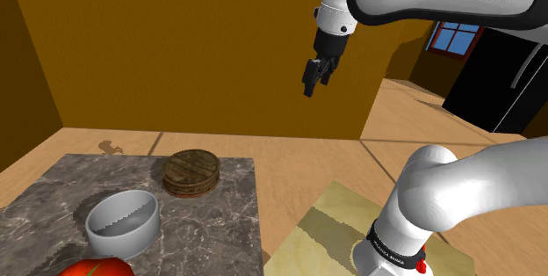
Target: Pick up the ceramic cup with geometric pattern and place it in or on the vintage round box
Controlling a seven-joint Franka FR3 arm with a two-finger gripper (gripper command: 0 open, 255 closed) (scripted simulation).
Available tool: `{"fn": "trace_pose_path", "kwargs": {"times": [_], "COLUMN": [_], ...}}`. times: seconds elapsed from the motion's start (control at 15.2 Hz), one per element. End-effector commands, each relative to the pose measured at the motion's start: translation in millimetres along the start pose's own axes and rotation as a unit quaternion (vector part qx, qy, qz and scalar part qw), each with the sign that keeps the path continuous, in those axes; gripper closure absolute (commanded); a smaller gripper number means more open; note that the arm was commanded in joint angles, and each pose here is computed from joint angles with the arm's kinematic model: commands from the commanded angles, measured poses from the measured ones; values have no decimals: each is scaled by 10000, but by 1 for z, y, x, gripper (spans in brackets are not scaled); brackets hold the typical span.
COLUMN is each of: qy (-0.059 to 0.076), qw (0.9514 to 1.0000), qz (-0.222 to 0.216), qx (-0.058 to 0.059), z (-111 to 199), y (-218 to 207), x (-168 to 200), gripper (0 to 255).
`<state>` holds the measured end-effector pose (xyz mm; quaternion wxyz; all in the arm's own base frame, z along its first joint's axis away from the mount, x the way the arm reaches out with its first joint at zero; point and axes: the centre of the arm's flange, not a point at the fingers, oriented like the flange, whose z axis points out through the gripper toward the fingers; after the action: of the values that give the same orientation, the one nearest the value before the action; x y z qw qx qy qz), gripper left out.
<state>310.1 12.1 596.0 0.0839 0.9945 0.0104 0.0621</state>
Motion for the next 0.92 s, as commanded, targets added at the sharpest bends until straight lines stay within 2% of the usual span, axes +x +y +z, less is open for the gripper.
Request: {"fn": "trace_pose_path", "kwargs": {"times": [0.0, 0.86], "qy": [0, -225], "qw": [10000, 9987], "qz": [0, -17], "qx": [0, 462], "z": [0, 69], "y": [0, -134], "x": [0, 59], "gripper": [0, 0]}}
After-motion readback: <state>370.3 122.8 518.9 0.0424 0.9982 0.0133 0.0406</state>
